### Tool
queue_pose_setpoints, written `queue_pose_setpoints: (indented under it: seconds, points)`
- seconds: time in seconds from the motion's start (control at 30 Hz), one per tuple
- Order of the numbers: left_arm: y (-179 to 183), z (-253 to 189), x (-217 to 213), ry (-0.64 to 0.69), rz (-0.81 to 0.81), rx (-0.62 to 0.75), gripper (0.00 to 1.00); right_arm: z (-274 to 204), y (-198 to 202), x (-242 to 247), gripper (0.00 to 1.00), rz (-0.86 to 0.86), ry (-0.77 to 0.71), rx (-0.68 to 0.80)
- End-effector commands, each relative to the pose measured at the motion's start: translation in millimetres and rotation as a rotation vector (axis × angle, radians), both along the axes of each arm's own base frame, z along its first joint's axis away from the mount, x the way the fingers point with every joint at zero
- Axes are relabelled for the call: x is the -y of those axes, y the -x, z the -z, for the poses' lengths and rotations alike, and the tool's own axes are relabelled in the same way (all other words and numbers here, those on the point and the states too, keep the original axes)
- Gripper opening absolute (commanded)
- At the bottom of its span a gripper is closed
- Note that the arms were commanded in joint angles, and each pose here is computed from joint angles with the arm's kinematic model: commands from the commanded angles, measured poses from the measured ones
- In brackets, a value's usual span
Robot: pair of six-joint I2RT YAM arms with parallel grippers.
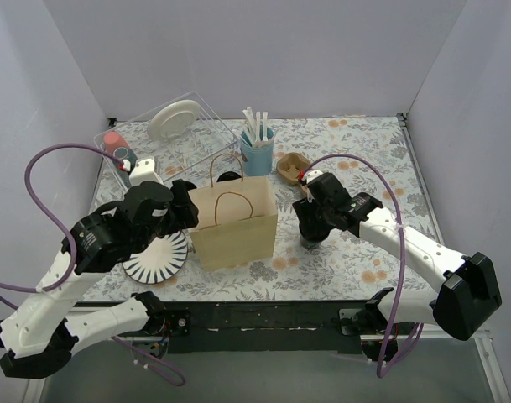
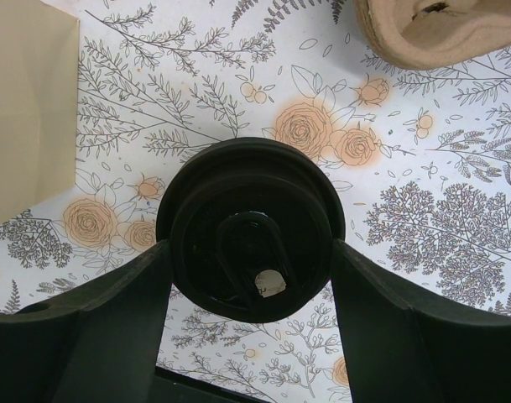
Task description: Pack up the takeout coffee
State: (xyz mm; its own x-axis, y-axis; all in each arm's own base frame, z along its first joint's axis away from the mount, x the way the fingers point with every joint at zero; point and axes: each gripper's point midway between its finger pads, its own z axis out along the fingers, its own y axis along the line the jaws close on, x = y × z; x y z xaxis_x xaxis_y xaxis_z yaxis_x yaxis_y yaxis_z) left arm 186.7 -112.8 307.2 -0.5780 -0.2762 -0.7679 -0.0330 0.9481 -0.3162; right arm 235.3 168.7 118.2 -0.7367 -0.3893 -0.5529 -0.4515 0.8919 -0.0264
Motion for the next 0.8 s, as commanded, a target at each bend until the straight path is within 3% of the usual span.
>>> queue_pose_setpoints:
  seconds: [0.0,0.1,0.33,0.5,0.6,0.77]
  points:
    - [-4,10,-2,-0.015,-0.078,-0.057,0.72,-12,-2,6,0.64,0.017,0.011,0.037]
    - [-5,14,-9,-0.056,-0.136,-0.094,0.6,-29,-6,9,0.61,0.033,0.004,0.081]
    - [-7,23,-9,-0.085,-0.175,-0.13,0.46,-94,-19,11,0.58,0.066,-0.048,0.21]
    - [-8,30,-4,-0.086,-0.132,-0.128,0.13,-166,-30,8,0.57,0.057,-0.112,0.337]
    - [-10,21,10,-0.035,-0.052,-0.082,0.02,-215,-33,0,0.56,0.02,-0.187,0.421]
    - [-11,13,31,0.034,0.056,-0.045,0.0,-291,-19,-19,0.56,-0.132,-0.364,0.575]
